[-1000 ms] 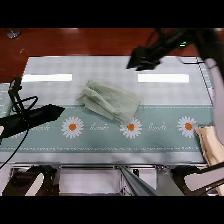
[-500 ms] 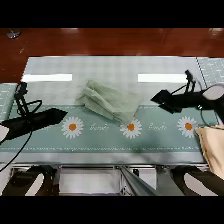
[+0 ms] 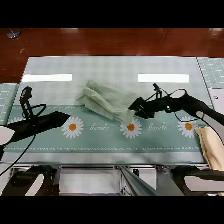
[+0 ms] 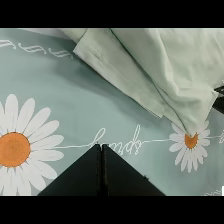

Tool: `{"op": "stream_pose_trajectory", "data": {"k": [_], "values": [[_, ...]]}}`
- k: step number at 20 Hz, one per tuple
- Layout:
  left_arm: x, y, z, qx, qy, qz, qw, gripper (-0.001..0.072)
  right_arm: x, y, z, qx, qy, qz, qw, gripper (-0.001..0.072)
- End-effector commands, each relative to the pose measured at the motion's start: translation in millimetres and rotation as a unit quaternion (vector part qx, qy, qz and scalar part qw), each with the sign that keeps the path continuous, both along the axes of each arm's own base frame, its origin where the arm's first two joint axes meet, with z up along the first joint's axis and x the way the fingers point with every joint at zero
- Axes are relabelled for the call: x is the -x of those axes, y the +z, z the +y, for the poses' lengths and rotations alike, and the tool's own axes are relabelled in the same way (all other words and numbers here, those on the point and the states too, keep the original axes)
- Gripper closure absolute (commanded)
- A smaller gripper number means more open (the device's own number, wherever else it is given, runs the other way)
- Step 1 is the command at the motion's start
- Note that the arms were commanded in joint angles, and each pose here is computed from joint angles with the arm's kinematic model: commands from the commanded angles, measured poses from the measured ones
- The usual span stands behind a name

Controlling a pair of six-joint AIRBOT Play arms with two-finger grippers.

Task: Fold the shirts.

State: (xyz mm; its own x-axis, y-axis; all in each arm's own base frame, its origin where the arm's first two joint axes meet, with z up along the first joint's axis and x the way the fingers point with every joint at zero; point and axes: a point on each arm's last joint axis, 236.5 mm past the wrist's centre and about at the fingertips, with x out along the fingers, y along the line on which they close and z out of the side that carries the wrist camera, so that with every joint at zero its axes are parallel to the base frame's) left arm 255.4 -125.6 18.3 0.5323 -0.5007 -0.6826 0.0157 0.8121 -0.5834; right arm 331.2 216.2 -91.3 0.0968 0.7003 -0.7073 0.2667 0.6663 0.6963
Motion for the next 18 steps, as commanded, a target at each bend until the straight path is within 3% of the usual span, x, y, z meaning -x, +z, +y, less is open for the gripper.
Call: {"op": "stream_pose_trajectory", "data": {"k": [1, 2, 3, 6, 11, 14, 18], "values": [[-0.3, -0.5, -0.2, 0.001, 0.001, 0.0, 1.0, 0.0681, -6.7, -12.0, 24.9, -0.014, 0.047, 0.022, 0.999, 0.0313], [-0.3, -0.5, -0.2, 0.001, 0.001, 0.0, 1.0, 0.068, -11.2, -7.1, 32.0, -0.023, 0.061, 0.019, 0.998, 0.0602], [-0.2, -0.4, -0.2, 0.001, 0.001, 0.0, 1.0, 0.068, -21.9, 4.9, 36.9, -0.031, 0.084, -0.009, 0.996, 0.0686], [-0.2, -0.5, -0.2, 0.001, 0.001, 0.0, 1.0, 0.068, -64.6, 71.1, 40.9, -0.014, 0.139, -0.107, 0.984, 0.0687], [-0.2, -0.4, -0.3, 0.001, 0.001, 0.0, 1.0, 0.068, -119.0, 205.0, -2.7, 0.125, 0.174, -0.248, 0.945, 0.0687], [-0.1, -0.5, -0.3, 0.001, 0.001, 0.0, 1.0, 0.068, -122.9, 269.1, -49.1, 0.204, 0.162, -0.281, 0.924, 0.0687], [-0.1, -0.5, -0.3, 0.001, 0.001, 0.0, 1.0, 0.068, -106.0, 314.6, -127.1, 0.256, 0.084, -0.278, 0.922, 0.0686]]}}
